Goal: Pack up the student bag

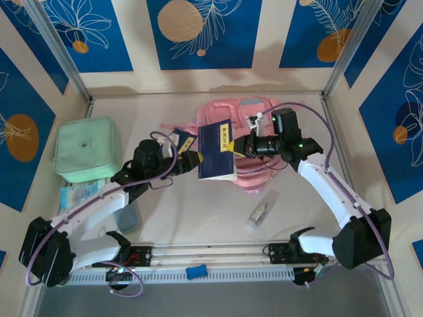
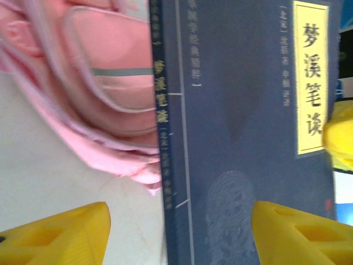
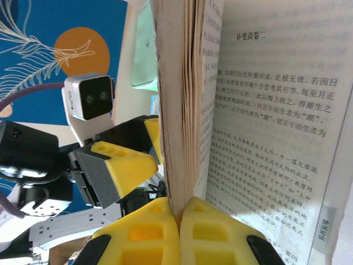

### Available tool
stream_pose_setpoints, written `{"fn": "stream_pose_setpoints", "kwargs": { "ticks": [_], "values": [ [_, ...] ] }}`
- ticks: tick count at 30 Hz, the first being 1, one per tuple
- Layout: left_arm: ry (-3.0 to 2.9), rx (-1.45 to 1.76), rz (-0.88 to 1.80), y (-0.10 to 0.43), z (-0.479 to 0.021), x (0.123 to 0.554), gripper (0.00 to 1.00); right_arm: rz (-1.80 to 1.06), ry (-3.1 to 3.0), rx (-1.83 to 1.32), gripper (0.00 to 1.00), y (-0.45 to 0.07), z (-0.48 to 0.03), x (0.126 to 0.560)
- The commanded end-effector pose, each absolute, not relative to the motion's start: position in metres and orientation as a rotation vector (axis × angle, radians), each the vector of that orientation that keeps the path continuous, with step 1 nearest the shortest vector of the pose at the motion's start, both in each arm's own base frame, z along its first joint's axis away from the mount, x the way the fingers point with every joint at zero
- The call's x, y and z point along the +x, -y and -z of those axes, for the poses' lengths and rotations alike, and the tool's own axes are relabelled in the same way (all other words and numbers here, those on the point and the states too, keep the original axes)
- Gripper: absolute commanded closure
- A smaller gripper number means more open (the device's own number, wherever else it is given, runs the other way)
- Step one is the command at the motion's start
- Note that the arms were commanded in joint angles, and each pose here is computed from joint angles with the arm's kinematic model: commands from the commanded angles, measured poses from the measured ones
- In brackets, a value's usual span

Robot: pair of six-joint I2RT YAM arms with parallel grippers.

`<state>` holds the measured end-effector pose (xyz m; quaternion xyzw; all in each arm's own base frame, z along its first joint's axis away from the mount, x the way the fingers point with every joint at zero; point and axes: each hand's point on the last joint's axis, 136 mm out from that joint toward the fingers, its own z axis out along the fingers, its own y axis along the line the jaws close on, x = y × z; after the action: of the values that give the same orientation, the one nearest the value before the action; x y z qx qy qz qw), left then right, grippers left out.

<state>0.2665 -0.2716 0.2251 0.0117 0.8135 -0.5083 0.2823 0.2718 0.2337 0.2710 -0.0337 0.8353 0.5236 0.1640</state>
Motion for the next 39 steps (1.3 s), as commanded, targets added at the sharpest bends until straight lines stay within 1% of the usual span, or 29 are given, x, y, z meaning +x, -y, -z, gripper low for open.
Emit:
{"fn": "stream_pose_setpoints", "kwargs": {
  "ticks": [1,2,4,8,11,14,17,18,19,21,23,25,28,30,31,34,36,39],
  "values": [
    [-2.000,0.165,1.519,0.297,-0.274,0.267,0.36,-1.633,-2.306,-0.165,1.00,-0.237,-0.291,0.263],
    [-1.994,0.169,1.533,0.300,-0.276,0.268,0.38,-1.634,-2.308,-0.157,1.00,-0.236,-0.290,0.264],
    [-1.972,0.174,1.561,0.306,-0.280,0.270,0.47,-1.624,-2.309,-0.143,1.00,-0.233,-0.287,0.267],
    [-1.943,0.177,1.581,0.310,-0.285,0.272,0.55,-1.611,-2.322,-0.121,1.00,-0.229,-0.278,0.272],
    [-1.927,0.185,1.603,0.314,-0.287,0.272,0.66,-1.643,-2.331,-0.130,1.00,-0.231,-0.273,0.273],
    [-1.922,0.186,1.610,0.317,-0.290,0.274,0.74,-1.622,-2.347,-0.117,0.99,-0.229,-0.268,0.274],
    [-1.915,0.181,1.608,0.317,-0.292,0.275,0.84,-1.604,-2.355,-0.110,0.91,-0.226,-0.264,0.274],
    [-1.910,0.177,1.611,0.317,-0.294,0.276,0.89,-1.598,-2.359,-0.111,0.85,-0.225,-0.263,0.274],
    [-1.906,0.171,1.617,0.318,-0.295,0.277,0.93,-1.587,-2.365,-0.106,0.77,-0.224,-0.261,0.273],
    [-1.891,0.165,1.626,0.318,-0.301,0.278,1.00,-1.565,-2.385,-0.081,0.57,-0.220,-0.254,0.272],
    [-1.875,0.162,1.641,0.319,-0.307,0.279,1.00,-1.563,-2.399,-0.054,0.43,-0.216,-0.248,0.269],
    [-1.850,0.155,1.667,0.320,-0.314,0.278,1.00,-1.560,-2.419,-0.020,0.32,-0.212,-0.241,0.268],
    [-1.821,0.140,1.694,0.322,-0.323,0.277,1.00,-1.609,-2.409,-0.031,0.20,-0.214,-0.240,0.263],
    [-1.813,0.151,1.699,0.326,-0.327,0.276,1.00,-1.688,-2.374,-0.075,0.14,-0.221,-0.247,0.259],
    [-1.812,0.153,1.703,0.328,-0.328,0.276,1.00,-1.717,-2.359,-0.100,0.13,-0.225,-0.251,0.257],
    [-1.812,0.158,1.711,0.333,-0.328,0.277,1.00,-1.802,-2.298,-0.176,0.13,-0.235,-0.267,0.250],
    [-1.837,0.151,1.680,0.333,-0.321,0.280,1.00,-1.816,-2.250,-0.199,0.16,-0.235,-0.278,0.248],
    [-1.900,0.134,1.595,0.329,-0.305,0.285,1.00,-1.746,-2.241,-0.182,0.24,-0.228,-0.283,0.248]
  ]
}}
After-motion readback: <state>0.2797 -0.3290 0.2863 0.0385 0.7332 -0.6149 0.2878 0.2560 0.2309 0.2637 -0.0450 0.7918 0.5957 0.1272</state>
